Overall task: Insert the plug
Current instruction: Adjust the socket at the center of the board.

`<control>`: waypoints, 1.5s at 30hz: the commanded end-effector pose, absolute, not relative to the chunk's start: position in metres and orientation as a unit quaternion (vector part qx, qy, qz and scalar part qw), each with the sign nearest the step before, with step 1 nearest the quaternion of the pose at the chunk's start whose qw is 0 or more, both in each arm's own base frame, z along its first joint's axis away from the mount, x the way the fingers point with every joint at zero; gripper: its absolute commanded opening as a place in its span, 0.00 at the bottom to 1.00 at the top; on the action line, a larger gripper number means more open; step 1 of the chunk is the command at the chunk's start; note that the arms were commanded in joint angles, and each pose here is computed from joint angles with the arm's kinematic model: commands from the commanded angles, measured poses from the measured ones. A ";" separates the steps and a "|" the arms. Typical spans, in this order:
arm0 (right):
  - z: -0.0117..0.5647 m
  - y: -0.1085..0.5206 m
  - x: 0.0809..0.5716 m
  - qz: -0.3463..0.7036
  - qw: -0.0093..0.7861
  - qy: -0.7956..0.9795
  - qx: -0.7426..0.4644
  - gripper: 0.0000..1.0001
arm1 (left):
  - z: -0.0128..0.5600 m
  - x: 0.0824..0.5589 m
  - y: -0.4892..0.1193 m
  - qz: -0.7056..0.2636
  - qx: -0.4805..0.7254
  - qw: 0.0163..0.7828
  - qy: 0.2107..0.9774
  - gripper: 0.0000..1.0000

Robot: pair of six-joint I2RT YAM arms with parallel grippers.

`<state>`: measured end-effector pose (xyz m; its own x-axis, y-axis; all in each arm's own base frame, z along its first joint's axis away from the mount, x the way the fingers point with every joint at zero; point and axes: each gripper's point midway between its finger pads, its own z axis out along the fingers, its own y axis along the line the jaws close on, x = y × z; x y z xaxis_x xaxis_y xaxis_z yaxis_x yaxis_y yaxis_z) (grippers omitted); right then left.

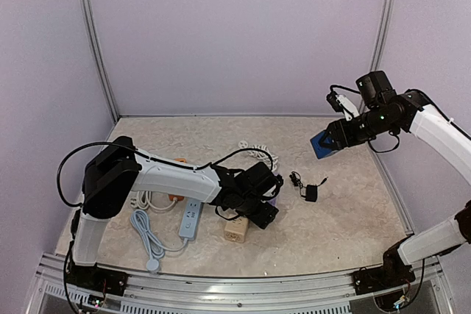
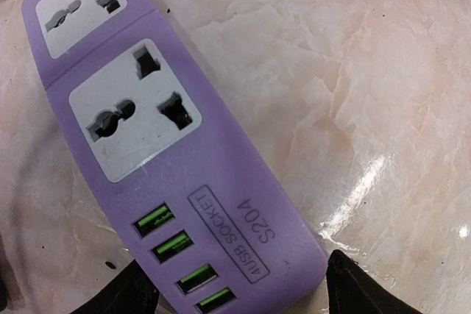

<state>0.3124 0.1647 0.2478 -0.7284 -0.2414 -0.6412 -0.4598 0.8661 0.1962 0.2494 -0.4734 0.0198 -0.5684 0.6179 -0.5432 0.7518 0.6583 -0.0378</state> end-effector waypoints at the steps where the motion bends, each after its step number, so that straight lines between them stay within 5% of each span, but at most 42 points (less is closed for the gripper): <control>1: 0.245 0.164 0.315 0.176 0.311 0.915 -0.187 0.12 | 0.010 0.259 -0.449 -0.108 0.337 0.236 0.905 0.80; 3: 0.246 0.163 0.316 0.174 0.311 0.916 -0.186 0.12 | 0.018 0.261 -0.451 -0.127 0.309 0.241 0.911 0.94; 7: 0.245 0.164 0.318 0.173 0.310 0.916 -0.186 0.12 | 0.038 0.264 -0.462 -0.164 0.289 0.255 0.908 0.99; 18: 0.245 0.162 0.319 0.170 0.313 0.916 -0.185 0.12 | 0.055 0.280 -0.493 -0.189 0.295 0.257 0.901 0.99; 29: 0.249 0.162 0.316 0.171 0.316 0.915 -0.186 0.12 | 0.031 0.282 -0.480 -0.180 0.274 0.222 0.918 0.84; 41: 0.248 0.163 0.315 0.175 0.316 0.913 -0.188 0.12 | 0.017 0.270 -0.472 -0.177 0.297 0.206 0.916 0.48; 45: 0.246 0.164 0.315 0.177 0.313 0.914 -0.189 0.12 | 0.020 0.261 -0.469 -0.184 0.309 0.207 0.910 0.43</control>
